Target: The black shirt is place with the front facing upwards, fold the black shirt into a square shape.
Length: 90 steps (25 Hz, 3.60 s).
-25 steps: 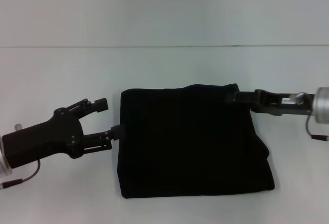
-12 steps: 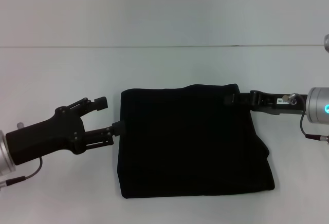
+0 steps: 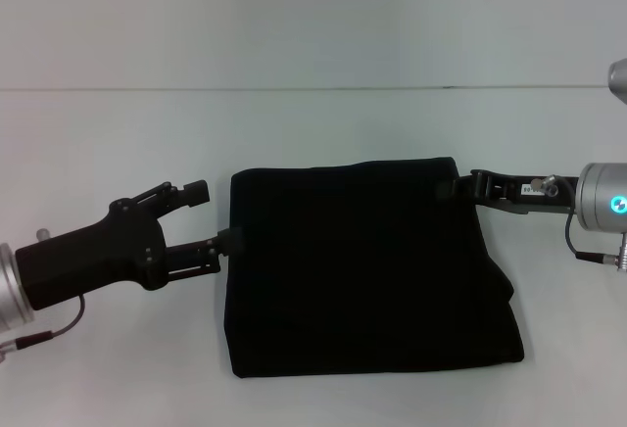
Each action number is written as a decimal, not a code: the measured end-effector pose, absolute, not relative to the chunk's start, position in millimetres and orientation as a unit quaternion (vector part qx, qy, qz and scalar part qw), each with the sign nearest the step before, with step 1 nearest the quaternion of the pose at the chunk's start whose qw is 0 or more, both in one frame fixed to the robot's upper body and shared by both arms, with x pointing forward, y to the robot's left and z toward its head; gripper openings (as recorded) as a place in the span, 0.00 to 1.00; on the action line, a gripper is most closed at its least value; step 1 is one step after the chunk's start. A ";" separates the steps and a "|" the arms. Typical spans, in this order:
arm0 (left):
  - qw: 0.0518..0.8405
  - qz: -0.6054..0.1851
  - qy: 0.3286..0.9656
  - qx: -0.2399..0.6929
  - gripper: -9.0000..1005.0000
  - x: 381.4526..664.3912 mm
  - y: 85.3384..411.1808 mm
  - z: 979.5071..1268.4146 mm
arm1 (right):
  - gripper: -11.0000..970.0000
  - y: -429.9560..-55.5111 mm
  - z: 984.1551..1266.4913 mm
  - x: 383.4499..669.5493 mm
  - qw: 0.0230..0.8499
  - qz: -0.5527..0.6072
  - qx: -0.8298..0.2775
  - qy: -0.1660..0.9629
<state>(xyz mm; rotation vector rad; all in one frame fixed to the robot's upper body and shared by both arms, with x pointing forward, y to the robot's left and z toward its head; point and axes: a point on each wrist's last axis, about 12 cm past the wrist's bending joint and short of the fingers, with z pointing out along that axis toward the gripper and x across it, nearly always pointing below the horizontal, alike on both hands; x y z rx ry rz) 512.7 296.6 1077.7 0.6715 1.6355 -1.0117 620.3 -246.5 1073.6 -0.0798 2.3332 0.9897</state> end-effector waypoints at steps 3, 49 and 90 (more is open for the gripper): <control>0.524 -0.424 0.683 0.281 0.95 512.4 295.7 1077.4 | 0.13 -247.8 1074.8 620.6 0.305 0.377 -0.025 0.874; 0.182 -0.439 0.876 -0.079 0.93 588.6 261.3 1060.5 | 0.89 -297.6 1017.3 486.0 0.557 0.274 -0.312 0.720; 0.205 -0.426 0.880 -0.045 0.46 594.0 219.5 1051.0 | 0.90 -291.5 1028.1 486.9 0.579 0.304 -0.310 0.690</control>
